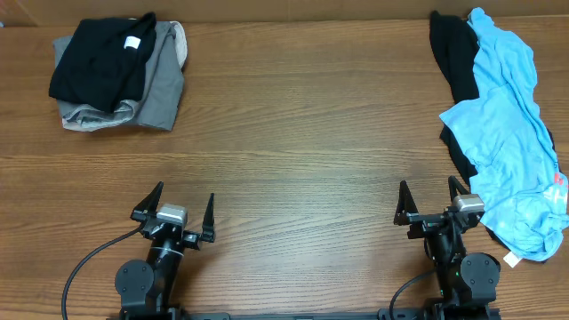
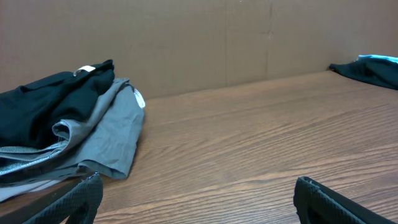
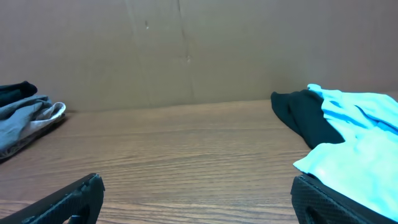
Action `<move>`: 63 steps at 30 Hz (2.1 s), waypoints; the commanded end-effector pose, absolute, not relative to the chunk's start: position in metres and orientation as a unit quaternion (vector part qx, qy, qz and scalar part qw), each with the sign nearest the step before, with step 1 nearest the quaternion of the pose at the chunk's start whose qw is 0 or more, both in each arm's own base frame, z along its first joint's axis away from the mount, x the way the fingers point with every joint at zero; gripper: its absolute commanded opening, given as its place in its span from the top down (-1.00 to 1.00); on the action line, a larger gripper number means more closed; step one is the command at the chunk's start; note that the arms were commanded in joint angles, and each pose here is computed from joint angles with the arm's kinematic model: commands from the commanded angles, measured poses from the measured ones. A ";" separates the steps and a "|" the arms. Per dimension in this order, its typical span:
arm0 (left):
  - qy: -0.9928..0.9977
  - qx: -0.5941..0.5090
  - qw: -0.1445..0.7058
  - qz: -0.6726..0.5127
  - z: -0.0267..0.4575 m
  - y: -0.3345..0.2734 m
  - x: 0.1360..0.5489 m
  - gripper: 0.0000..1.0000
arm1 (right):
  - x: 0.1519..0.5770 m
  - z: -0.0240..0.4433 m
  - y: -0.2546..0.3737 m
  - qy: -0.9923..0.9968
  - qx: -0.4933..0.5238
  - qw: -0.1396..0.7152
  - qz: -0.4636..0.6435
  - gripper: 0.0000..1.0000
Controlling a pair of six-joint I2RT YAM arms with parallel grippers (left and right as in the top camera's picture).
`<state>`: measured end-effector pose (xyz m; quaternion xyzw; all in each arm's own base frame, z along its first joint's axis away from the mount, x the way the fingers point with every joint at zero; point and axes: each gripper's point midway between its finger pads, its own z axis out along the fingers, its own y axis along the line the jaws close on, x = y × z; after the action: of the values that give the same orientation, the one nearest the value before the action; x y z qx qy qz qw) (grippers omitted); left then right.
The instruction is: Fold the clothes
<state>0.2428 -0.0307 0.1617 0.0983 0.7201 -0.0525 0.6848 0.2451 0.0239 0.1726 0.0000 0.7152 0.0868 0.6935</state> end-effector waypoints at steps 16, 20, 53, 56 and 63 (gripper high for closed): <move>0.720 0.088 0.687 -0.055 0.162 -0.028 0.243 -1.00 | 0.246 0.170 0.016 0.715 0.017 0.696 0.069 -1.00; 0.719 0.088 0.688 -0.055 0.163 -0.028 0.243 -1.00 | 0.246 0.170 0.016 0.715 0.017 0.696 0.069 -1.00; 0.693 0.101 0.712 -0.059 0.186 -0.033 0.241 -1.00 | 0.244 0.205 0.008 0.668 0.016 0.743 0.042 -1.00; 0.690 0.101 0.714 -0.059 0.193 -0.033 0.239 -1.00 | 0.241 0.220 0.008 0.656 0.016 0.753 0.043 -1.00; 0.704 0.098 0.700 -0.063 0.220 -0.033 0.238 -1.00 | 0.228 0.268 0.008 0.622 0.015 0.782 0.045 -1.00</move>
<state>0.2389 -0.0330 0.1943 0.1032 0.7058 -0.0551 0.6987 0.2397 0.0097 0.2281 0.0145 0.6547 0.0492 0.7542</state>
